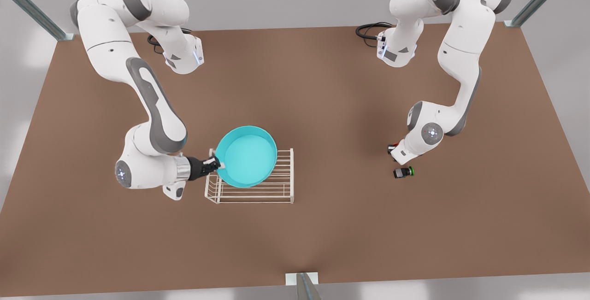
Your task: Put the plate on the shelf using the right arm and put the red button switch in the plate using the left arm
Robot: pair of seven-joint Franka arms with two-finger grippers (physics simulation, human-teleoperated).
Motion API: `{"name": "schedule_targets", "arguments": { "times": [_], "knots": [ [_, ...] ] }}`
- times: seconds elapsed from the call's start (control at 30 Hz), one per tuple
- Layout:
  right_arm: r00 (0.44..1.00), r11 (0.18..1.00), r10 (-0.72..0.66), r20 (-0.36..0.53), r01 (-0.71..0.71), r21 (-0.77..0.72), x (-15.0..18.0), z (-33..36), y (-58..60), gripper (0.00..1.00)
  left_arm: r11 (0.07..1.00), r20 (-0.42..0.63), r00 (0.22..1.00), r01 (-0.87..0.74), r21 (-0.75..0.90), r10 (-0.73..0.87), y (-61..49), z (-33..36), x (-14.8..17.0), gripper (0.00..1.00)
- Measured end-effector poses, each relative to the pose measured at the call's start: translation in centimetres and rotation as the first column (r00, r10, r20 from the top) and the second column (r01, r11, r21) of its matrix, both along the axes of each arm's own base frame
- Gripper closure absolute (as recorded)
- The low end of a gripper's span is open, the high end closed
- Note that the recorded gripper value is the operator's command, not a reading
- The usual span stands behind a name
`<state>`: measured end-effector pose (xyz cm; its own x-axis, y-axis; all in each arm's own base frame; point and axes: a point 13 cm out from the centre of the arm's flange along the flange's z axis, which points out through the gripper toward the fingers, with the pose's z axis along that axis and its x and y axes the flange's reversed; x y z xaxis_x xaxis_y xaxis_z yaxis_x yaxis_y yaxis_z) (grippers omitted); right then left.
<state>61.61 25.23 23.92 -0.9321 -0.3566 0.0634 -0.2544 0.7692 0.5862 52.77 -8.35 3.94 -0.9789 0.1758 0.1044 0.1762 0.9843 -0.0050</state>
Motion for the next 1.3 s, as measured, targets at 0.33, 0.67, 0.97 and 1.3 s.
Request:
{"name": "schedule_targets", "arguments": {
  "times": [0.33,0.67,0.97,1.3],
  "knots": [
    [0.993,0.992,-0.11,0.037,0.112,-0.052,2.6,-2.4,-1.4,0.0,1.0,0.088,0.996,0.002,0.012,-0.003,-2.4,7.9,6.9,0.57],
    [0.96,0.948,-0.176,0.219,0.225,-0.226,5.6,16.7,-17.5,0.0,0.999,0.136,0.99,0.049,-0.021,-0.046,-21.9,20.6,9.4,0.57],
    [0.999,0.796,-0.053,0.011,0.049,-0.604,-5.8,8.5,-28.4,0.0,0.973,0.084,0.993,-0.064,-0.22,0.084,-43.7,23.7,5.8,0.57],
    [0.998,0.774,-0.045,0.038,0.059,-0.63,-4.9,9.3,-30.1,0.0,0.765,0.079,0.883,-0.352,-0.539,0.462,-55.1,21.9,8.2,0.56]
  ]
}}
